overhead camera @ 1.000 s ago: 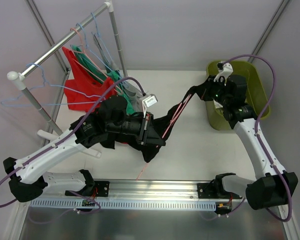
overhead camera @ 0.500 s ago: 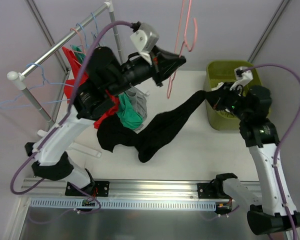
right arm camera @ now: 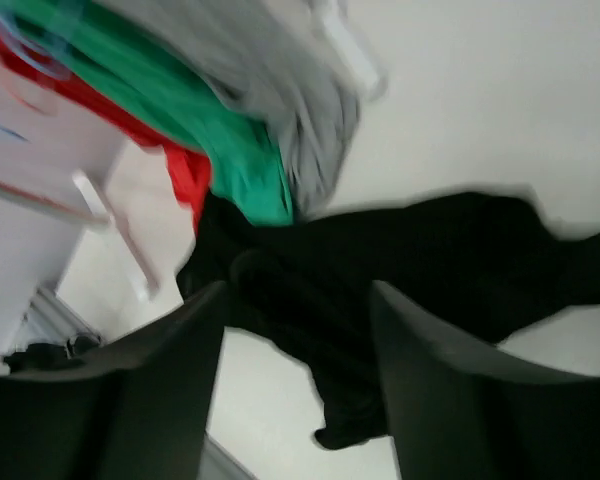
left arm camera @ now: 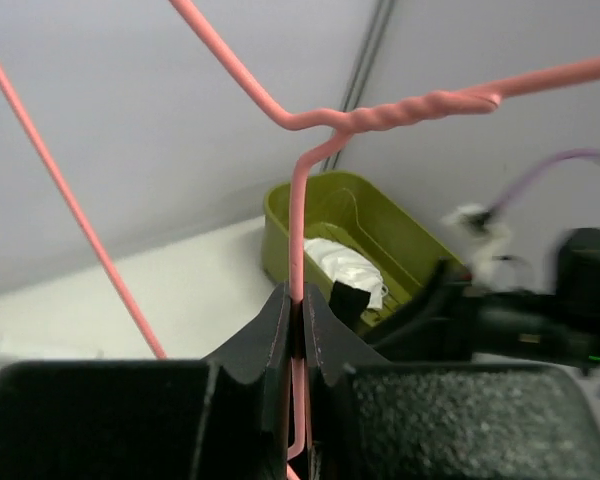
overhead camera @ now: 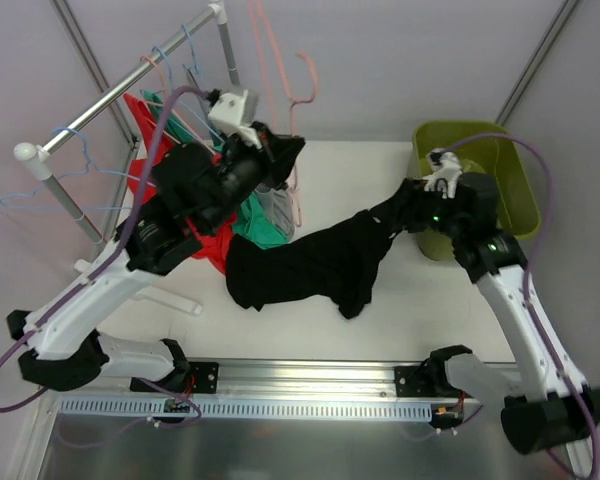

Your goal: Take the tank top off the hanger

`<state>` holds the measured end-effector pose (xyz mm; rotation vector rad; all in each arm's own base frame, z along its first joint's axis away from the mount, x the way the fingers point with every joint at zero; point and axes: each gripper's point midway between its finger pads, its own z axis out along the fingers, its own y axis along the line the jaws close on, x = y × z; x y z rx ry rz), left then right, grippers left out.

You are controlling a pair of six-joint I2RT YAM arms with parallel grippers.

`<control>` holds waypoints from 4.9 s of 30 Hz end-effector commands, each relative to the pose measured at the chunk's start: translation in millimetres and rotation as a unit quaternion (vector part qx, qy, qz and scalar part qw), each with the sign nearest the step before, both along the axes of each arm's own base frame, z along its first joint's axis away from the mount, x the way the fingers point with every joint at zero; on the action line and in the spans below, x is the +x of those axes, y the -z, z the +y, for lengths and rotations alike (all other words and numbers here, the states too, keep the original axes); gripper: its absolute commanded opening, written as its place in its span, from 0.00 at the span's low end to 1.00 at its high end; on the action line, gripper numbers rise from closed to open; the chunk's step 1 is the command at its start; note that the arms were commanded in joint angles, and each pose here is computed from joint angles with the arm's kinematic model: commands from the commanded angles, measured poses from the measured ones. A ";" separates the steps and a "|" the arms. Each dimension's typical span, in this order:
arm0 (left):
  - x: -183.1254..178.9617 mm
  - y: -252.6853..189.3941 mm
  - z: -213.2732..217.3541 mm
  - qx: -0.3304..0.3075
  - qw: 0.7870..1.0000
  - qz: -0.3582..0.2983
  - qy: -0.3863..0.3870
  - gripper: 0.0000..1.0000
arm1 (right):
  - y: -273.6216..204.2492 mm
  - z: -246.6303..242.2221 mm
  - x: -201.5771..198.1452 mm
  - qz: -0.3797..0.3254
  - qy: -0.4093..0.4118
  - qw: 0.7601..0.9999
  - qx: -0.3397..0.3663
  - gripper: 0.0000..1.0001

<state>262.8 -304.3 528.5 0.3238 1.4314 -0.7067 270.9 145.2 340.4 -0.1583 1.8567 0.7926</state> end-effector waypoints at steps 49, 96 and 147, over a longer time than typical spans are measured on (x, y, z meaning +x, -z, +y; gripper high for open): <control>68.4 133.6 269.1 -0.348 0.843 0.241 -0.332 0.00 | 59.4 75.4 8.0 0.070 -0.103 0.992 -0.017 0.99; -134.1 75.4 182.6 -0.114 0.993 0.036 0.017 0.99 | 245.9 104.0 23.9 0.193 -0.006 0.929 -0.315 0.01; -63.3 28.4 171.4 -0.210 0.964 0.165 0.018 0.99 | -11.2 -60.6 85.7 0.058 0.095 0.982 0.150 0.99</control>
